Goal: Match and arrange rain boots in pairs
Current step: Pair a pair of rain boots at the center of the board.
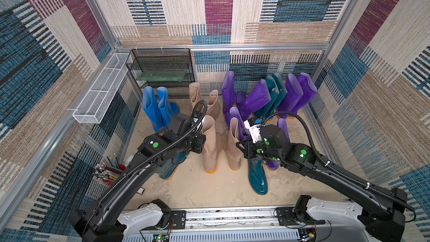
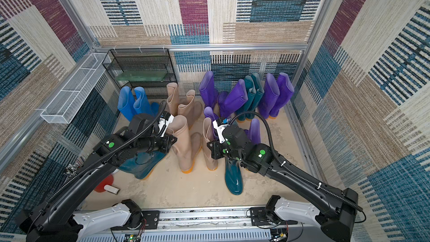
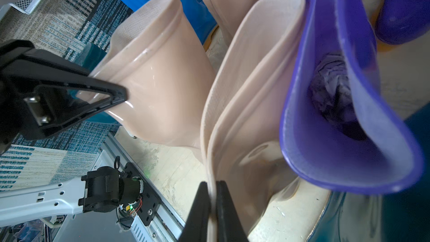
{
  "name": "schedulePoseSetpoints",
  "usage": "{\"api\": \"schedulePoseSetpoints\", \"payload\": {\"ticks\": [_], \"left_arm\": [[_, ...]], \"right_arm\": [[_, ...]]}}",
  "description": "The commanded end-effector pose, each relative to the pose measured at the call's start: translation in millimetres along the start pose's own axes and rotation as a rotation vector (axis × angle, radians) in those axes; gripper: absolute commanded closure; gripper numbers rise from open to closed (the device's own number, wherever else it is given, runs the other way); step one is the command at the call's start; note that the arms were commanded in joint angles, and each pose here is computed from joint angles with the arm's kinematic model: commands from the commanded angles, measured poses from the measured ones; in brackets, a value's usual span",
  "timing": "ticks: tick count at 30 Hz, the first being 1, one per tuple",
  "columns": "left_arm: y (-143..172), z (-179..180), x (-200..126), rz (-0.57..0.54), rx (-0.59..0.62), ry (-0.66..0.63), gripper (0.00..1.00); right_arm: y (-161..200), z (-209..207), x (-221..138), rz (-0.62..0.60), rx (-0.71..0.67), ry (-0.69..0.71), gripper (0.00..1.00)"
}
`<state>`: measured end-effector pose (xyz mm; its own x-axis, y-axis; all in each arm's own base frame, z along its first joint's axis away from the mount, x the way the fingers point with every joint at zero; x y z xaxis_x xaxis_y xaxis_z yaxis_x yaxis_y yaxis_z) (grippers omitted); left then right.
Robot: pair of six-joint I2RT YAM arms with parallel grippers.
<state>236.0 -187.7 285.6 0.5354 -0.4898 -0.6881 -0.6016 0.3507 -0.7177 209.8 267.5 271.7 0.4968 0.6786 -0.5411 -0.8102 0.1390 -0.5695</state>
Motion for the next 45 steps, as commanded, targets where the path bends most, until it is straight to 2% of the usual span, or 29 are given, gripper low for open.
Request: {"api": "schedulePoseSetpoints", "payload": {"ticks": [1,3,9,11,16,28,37,45], "left_arm": [[-4.3,-2.5,0.4,-0.051,-0.023,0.003,1.0],[1.7,-3.8,-1.9,-0.052,-0.029,0.0,1.0],[7.2,4.7,-41.0,-0.117,-0.029,-0.066,1.0],[9.5,8.5,-43.7,-0.119,-0.026,-0.089,1.0],[15.9,9.0,-28.1,-0.088,-0.043,-0.086,1.0],[-1.8,-16.1,16.9,-0.149,-0.116,0.085,1.0],[-27.9,-43.0,16.3,-0.189,-0.109,0.192,1.0],[-18.0,-43.8,29.3,-0.164,-0.111,0.196,1.0]], "right_arm": [[10.9,-1.9,0.3,0.037,0.017,-0.023,1.0],[16.6,-8.4,4.1,0.051,0.031,-0.005,1.0],[22.7,-20.3,10.8,0.085,0.055,0.037,1.0],[22.6,-19.3,14.1,0.091,0.05,0.034,1.0],[21.2,-15.5,24.0,0.119,0.053,0.047,1.0],[10.0,15.4,20.6,0.106,0.036,-0.024,1.0],[6.1,24.1,12.2,0.092,0.035,-0.081,1.0],[4.1,26.1,18.3,0.101,0.032,-0.088,1.0]]}}
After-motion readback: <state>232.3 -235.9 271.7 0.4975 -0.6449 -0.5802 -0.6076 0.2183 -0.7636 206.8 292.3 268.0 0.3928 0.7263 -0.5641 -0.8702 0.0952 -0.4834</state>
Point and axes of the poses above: each gripper's point midway between its finger pads, its own x axis out along the fingers, its own z axis along the line the jaws close on, y = z × x, the point moved 1 cm from there along -x, back along the fingers, and after that the axes turned 12 degrees about x, right-handed, at the moved point
